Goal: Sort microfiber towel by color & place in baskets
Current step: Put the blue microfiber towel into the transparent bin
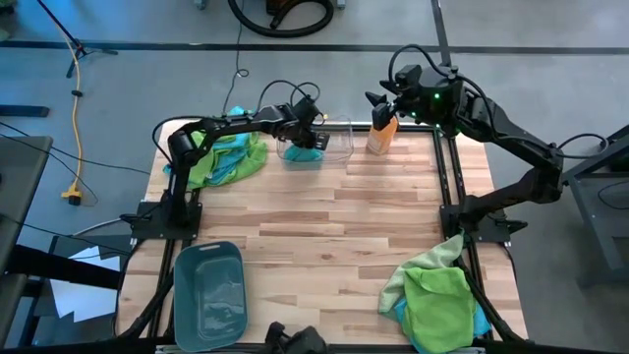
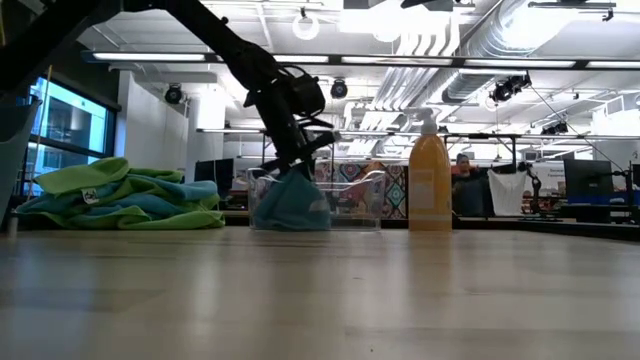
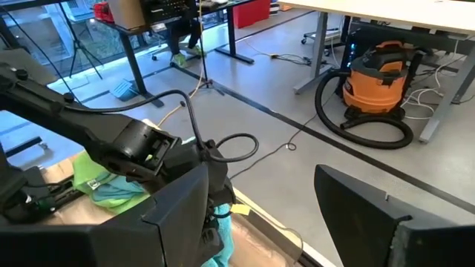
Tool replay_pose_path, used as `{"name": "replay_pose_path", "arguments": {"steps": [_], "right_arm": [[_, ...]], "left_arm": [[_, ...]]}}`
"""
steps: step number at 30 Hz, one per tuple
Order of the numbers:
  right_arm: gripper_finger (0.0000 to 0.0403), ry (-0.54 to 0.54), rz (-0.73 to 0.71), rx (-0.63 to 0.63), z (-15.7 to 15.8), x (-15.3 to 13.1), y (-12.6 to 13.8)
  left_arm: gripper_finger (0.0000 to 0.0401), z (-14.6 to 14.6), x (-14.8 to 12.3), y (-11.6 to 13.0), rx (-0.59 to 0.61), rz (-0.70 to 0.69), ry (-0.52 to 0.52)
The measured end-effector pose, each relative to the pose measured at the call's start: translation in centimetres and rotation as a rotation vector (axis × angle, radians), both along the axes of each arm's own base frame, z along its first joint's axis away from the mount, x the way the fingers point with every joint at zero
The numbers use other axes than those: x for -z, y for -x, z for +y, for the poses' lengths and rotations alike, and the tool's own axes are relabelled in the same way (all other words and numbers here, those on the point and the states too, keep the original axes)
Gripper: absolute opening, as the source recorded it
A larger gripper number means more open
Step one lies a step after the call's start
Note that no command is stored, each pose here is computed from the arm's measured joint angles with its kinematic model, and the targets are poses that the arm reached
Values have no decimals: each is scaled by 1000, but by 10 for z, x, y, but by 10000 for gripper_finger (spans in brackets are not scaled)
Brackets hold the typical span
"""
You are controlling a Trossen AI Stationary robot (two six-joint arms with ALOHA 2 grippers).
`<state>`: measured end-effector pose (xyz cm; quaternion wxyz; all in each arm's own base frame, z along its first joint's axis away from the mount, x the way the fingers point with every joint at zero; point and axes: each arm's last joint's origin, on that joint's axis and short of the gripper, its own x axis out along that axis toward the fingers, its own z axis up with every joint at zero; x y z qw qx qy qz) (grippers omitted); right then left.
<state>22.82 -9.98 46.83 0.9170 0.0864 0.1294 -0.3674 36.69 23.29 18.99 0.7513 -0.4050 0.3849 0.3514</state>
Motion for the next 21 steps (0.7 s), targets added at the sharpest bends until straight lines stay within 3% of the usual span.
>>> {"name": "replay_pose_path", "arguments": {"steps": [4,14,21], "right_arm": [[245,0,0,0,0,0,0],[245,1,1,0,0,0,0],[245,5,2,3,-1,0,0]], "left_arm": [[22,-7,-1,-4,15,31,-53],[125,-11,-1,-5,26,41,-38],[182,-10,-20,-10,121,9,-36]]}}
